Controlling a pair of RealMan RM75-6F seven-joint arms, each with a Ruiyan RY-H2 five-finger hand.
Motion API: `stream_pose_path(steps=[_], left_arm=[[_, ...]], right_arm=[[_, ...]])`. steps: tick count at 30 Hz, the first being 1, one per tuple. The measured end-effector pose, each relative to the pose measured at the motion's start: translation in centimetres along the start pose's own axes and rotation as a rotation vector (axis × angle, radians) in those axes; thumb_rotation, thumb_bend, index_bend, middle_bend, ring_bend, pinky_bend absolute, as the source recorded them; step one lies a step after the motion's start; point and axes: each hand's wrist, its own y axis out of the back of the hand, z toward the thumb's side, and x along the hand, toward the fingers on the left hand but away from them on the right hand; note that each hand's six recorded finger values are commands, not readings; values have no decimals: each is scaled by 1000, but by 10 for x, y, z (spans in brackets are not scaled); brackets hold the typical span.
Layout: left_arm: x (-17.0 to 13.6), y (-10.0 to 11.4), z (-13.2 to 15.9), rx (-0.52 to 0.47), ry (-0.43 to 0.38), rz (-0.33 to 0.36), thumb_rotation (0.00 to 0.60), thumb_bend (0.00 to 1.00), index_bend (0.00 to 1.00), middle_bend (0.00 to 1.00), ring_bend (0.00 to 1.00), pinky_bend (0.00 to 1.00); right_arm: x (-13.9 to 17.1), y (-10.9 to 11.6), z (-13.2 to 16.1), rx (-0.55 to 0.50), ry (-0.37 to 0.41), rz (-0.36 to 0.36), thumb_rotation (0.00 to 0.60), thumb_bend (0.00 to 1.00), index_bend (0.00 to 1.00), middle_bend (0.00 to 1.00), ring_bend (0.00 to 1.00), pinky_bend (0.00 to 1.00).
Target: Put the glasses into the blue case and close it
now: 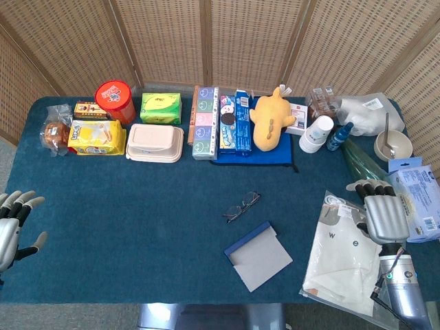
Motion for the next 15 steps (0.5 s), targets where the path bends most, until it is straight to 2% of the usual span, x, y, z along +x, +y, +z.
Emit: stream_pose_path(steps=[7, 15], left_arm=[[0, -1, -2, -2, 4, -10, 588, 302, 185, 135, 67, 0], [-2, 2, 0, -1, -7, 10, 585, 302, 183, 135, 66, 0]], right_arm=[[-1, -4, 2, -5, 1, 13, 600, 331, 330, 321, 242, 236], [-6, -5, 17, -28, 63, 28, 600, 328, 327, 321, 241, 236]])
